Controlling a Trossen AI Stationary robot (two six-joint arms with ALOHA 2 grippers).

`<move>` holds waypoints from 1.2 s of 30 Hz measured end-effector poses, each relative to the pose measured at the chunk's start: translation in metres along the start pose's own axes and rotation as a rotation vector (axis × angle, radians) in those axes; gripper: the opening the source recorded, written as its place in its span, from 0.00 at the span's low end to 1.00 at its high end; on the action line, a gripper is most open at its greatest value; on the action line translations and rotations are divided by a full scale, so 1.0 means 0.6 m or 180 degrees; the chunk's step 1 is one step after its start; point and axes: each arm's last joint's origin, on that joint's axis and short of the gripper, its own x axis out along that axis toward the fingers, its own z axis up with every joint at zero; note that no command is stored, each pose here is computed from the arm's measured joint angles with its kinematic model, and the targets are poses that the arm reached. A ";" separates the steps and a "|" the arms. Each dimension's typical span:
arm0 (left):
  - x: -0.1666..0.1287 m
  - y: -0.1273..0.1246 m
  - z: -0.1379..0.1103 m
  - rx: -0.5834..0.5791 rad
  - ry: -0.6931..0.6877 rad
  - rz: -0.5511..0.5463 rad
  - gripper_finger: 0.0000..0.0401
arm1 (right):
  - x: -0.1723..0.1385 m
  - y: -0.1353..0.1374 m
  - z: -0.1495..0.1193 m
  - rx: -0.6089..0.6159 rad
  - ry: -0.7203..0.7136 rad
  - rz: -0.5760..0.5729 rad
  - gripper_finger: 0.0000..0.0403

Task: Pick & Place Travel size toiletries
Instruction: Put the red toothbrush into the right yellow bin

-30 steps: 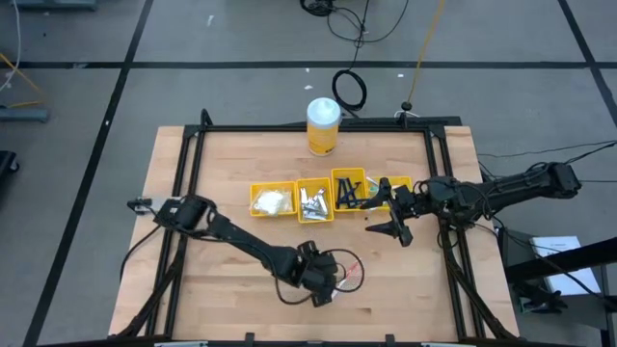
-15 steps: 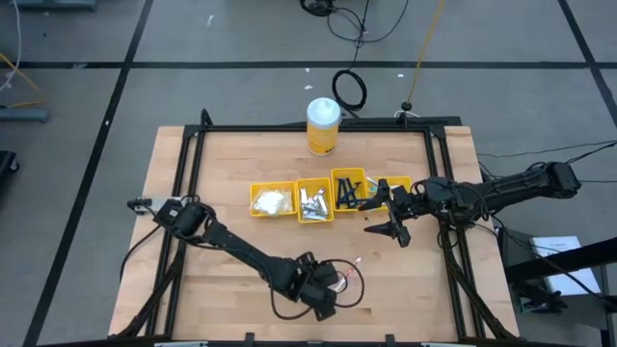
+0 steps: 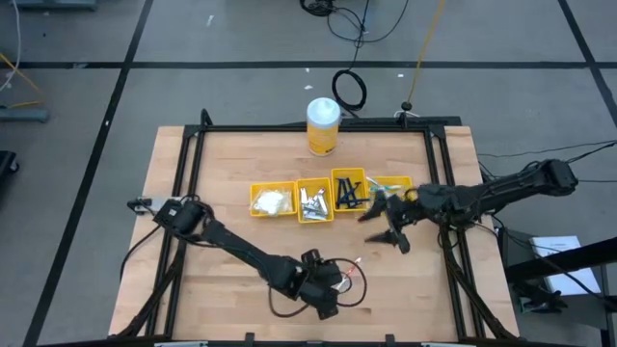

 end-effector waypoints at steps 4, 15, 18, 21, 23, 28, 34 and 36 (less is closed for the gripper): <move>-0.073 -0.022 0.011 0.0465 -0.0582 0.0263 0.68 | 0.019 0.018 -0.030 0.0039 0.0289 0.0295 0.69; -0.313 -0.033 -0.011 0.1285 -0.1446 0.0390 0.68 | 0.082 0.062 -0.089 -0.0415 0.0383 0.0047 0.69; -0.357 -0.006 -0.026 0.1191 -0.1661 0.0178 0.68 | 0.108 0.060 -0.102 -0.0432 0.0631 -0.0019 0.69; -0.373 0.031 -0.051 0.1115 -0.1889 -0.0157 0.68 | 0.141 0.058 -0.118 -0.0575 0.1073 -0.0112 0.69; -0.366 0.065 -0.075 0.1140 -0.1927 -0.0457 0.68 | 0.165 0.058 -0.127 -0.0694 0.1320 -0.0149 0.69; -0.342 0.169 -0.116 0.0906 -0.2264 -0.0962 0.68 | 0.216 0.056 -0.150 -0.0866 0.1683 -0.0168 0.69; -0.343 0.273 -0.170 0.0602 -0.2615 -0.1105 0.68 | 0.249 0.056 -0.181 -0.0704 0.1996 0.0036 0.69; -0.352 0.294 -0.185 0.0639 -0.2766 -0.1227 0.68 | 0.253 0.057 -0.191 -0.0634 0.2066 0.0062 0.69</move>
